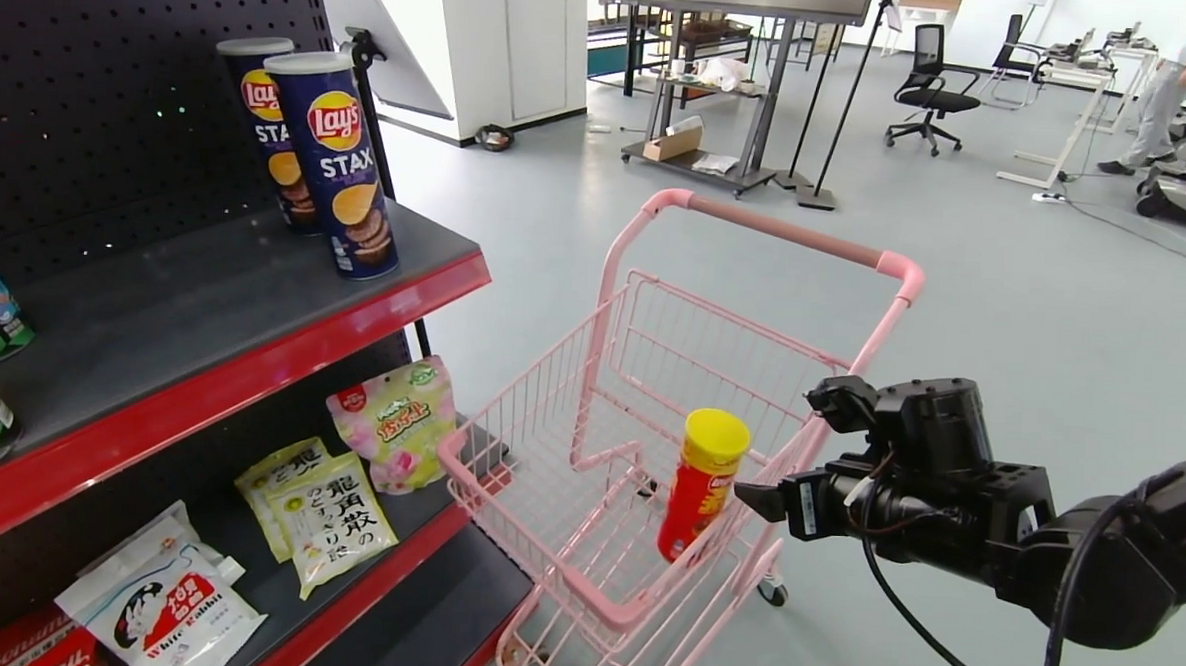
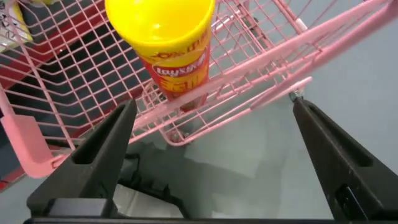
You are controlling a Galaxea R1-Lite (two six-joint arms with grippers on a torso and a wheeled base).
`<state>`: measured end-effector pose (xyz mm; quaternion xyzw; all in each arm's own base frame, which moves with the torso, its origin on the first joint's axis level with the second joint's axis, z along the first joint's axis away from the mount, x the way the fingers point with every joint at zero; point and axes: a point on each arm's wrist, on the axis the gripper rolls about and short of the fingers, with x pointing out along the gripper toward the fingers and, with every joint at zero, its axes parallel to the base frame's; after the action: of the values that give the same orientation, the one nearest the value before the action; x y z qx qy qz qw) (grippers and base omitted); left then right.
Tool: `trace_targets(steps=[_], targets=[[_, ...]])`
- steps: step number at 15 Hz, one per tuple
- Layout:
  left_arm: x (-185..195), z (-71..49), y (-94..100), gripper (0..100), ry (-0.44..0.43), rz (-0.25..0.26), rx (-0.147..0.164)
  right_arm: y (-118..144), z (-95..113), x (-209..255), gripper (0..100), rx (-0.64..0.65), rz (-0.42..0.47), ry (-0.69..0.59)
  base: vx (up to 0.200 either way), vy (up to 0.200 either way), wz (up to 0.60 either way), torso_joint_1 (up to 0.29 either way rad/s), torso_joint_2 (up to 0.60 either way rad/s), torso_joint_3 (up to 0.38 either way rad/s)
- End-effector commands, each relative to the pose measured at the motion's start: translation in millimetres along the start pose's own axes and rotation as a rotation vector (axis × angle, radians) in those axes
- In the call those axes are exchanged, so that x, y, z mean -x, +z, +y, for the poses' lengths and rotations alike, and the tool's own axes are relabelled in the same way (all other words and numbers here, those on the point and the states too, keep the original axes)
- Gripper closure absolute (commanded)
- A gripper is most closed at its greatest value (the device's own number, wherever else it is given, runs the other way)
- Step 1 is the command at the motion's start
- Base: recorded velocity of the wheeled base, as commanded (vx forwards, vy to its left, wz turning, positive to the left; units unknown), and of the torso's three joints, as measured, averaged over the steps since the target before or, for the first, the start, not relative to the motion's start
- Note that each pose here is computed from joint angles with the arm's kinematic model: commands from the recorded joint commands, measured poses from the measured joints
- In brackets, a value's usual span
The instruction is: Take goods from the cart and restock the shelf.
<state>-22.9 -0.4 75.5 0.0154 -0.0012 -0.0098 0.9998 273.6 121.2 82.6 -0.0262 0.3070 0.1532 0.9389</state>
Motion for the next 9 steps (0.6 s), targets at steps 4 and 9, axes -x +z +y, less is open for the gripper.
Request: trace_targets(steps=[4,9], targets=[[0,0.0,0.1,0,0.0,0.001,0.0,1,18,-2,0,0.03,-0.074,0.06,0.0,0.0,0.0,-0.031,0.11,0.069],[0,0.0,0.1,0,0.0,0.001,0.0,-8,24,-21,0,0.033,-0.088,0.077,0.0,0.0,0.0,0.0,0.0,0.0]])
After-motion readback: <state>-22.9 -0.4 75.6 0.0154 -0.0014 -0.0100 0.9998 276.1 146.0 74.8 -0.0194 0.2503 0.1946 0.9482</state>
